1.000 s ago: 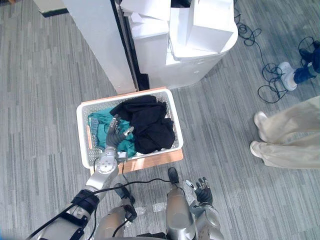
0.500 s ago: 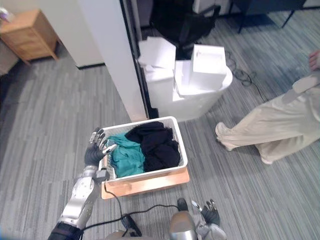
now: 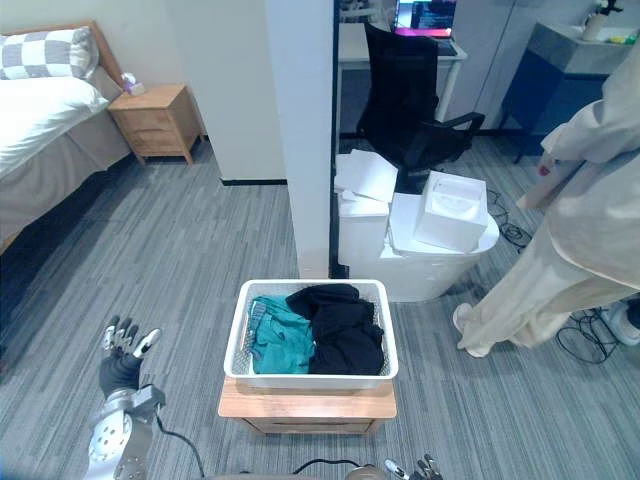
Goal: Tidy the bed and pick cloth on bed and put in laundry
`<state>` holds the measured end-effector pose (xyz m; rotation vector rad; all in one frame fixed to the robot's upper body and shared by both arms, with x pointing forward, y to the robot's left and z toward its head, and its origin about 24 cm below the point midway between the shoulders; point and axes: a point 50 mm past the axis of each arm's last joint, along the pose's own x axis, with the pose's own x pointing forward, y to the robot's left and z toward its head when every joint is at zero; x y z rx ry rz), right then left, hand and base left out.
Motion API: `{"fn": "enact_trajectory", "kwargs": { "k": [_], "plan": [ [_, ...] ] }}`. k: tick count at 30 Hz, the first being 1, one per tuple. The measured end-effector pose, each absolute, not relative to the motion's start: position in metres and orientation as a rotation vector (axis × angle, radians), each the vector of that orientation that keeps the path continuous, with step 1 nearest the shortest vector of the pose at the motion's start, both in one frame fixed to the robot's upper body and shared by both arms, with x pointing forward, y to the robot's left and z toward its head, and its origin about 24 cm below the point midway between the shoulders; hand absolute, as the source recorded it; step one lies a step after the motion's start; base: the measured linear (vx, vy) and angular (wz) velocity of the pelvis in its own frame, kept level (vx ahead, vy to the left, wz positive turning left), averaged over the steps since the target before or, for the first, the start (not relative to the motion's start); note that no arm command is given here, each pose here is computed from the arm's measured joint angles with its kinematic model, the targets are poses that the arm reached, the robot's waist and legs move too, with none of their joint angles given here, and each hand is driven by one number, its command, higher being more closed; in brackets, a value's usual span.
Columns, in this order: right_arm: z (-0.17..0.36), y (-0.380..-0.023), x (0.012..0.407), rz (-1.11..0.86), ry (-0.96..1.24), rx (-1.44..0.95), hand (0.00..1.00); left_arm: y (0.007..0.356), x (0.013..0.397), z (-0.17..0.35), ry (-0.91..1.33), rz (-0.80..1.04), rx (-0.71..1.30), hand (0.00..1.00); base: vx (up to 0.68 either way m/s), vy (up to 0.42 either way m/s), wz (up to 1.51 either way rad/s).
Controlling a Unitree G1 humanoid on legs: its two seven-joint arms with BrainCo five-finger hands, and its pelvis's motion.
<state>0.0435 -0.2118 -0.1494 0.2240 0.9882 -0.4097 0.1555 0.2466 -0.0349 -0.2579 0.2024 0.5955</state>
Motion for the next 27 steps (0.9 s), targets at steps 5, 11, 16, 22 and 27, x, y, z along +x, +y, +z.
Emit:
{"fn": "enact_trajectory", "kwargs": {
  "k": [5,11,16,22,27],
  "plan": [
    [-0.15,-0.206,0.054,-0.373,0.979,0.23,0.0,0.238,0.103,-0.105,0.623,0.667,-0.255,0.0,0.06,-0.005,0.12],
    [-0.155,-0.203,0.061,-0.365,0.988,0.256,0.0,0.206,0.024,-0.16,1.037,0.67,-0.435,0.0,0.05,-0.007,0.11],
    [-0.157,-0.207,0.062,-0.356,1.006,0.217,0.0,0.204,0.01,-0.166,1.224,0.471,-0.212,0.0,-0.01,-0.017,0.02],
    [-0.159,-0.211,0.063,-0.357,1.022,0.212,0.0,0.203,0.014,-0.17,1.344,0.328,-0.059,0.0,-0.02,-0.018,-0.08],
    [-0.161,-0.211,0.062,-0.357,1.055,0.227,0.0,0.203,0.02,-0.171,1.364,0.2,0.039,0.0,0.01,-0.003,-0.1]
  ]
}}
